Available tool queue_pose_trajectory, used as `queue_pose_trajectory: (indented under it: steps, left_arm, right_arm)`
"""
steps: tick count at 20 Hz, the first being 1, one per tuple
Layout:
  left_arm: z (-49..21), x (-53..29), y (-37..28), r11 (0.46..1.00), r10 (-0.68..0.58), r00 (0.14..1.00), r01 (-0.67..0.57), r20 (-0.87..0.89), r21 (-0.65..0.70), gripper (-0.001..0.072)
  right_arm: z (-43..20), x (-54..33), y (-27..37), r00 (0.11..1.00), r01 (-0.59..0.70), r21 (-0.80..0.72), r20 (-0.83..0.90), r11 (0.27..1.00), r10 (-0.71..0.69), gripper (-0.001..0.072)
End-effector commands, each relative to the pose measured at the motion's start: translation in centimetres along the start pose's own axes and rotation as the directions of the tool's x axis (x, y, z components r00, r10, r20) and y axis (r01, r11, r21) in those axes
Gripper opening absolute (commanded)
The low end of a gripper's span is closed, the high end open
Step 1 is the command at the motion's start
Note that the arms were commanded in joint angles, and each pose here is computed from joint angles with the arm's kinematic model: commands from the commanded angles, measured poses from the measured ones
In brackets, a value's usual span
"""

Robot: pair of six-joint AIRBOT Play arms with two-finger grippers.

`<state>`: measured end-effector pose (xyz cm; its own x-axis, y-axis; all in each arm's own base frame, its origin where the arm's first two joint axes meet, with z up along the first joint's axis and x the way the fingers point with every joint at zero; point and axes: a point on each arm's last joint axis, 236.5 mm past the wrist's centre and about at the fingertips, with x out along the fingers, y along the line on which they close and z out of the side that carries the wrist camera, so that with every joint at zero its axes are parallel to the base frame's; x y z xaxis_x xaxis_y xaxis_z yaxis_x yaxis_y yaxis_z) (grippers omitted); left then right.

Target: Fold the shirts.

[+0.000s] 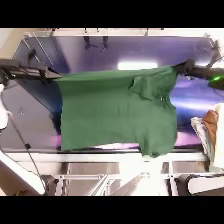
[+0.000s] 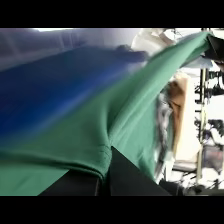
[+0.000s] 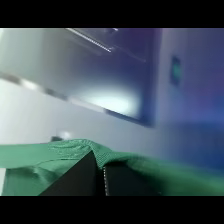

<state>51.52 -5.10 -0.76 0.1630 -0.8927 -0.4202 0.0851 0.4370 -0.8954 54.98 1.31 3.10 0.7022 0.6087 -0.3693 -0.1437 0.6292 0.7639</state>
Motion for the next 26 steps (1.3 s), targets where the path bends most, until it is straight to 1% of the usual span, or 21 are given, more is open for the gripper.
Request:
queue_pose_trajectory:
  steps: [1,3,5,8,12,16,19,20,23,26]
  left_arm:
    - [1.2,2.8,5.0,0.998,0.006,1.0,-0.007,-0.018,-0.055,0.0024]
    - [3.8,2.3,4.0,1.0,-0.004,0.998,0.006,0.069,-0.02,0.0024]
    - [4.5,1.5,4.3,1.0,0.014,0.994,-0.011,0.11,-0.023,0.0025]
    - [1.0,1.3,4.9,0.993,-0.034,0.999,0.037,0.024,-0.108,0.0024]
    - [-4.0,1.4,3.9,0.975,-0.143,0.979,0.115,-0.144,-0.188,0.0018]
    - [-5.9,2.5,4.2,0.951,-0.171,0.966,0.109,-0.196,-0.291,0.0017]
    - [-7.5,2.9,4.0,0.933,-0.207,0.948,0.117,-0.24,-0.342,0.0015]
    - [-8.0,2.9,4.2,0.927,-0.204,0.944,0.102,-0.257,-0.362,0.0015]
    - [-8.7,3.0,6.7,0.93,-0.09,0.952,-0.025,-0.292,-0.367,0.0007]
    - [-8.1,3.2,7.9,0.926,-0.04,0.963,-0.064,-0.266,-0.372,0.0017]
  right_arm:
    - [0.4,3.1,-4.4,0.992,-0.044,0.094,0.126,0.995,0.032,0.0022]
    - [0.4,3.4,-4.8,0.992,-0.041,0.075,0.126,0.996,0.031,0.0023]
    - [-0.6,3.3,-5.3,0.997,-0.021,0.041,0.08,0.999,0.017,0.0023]
    - [-4.0,2.0,-6.2,0.997,-0.01,0.035,-0.077,0.999,0.013,0.0023]
    - [-5.3,-1.7,-5.2,0.977,-0.122,0.081,-0.164,0.989,0.134,0.0022]
    - [-8.4,-2.4,-6.6,0.959,-0.074,0.115,-0.264,0.991,0.102,0.0023]
    - [-11.0,-2.1,-7.0,0.94,-0.052,0.134,-0.329,0.99,0.094,0.0023]
    - [-11.7,-2.2,-7.3,0.931,-0.032,0.145,-0.356,0.989,0.083,0.0023]
    - [-12.4,-2.5,-7.4,0.919,-0.02,0.153,-0.386,0.988,0.078,0.0024]
    - [-12.4,-2.5,-7.3,0.919,-0.02,0.153,-0.387,0.988,0.079,0.0024]
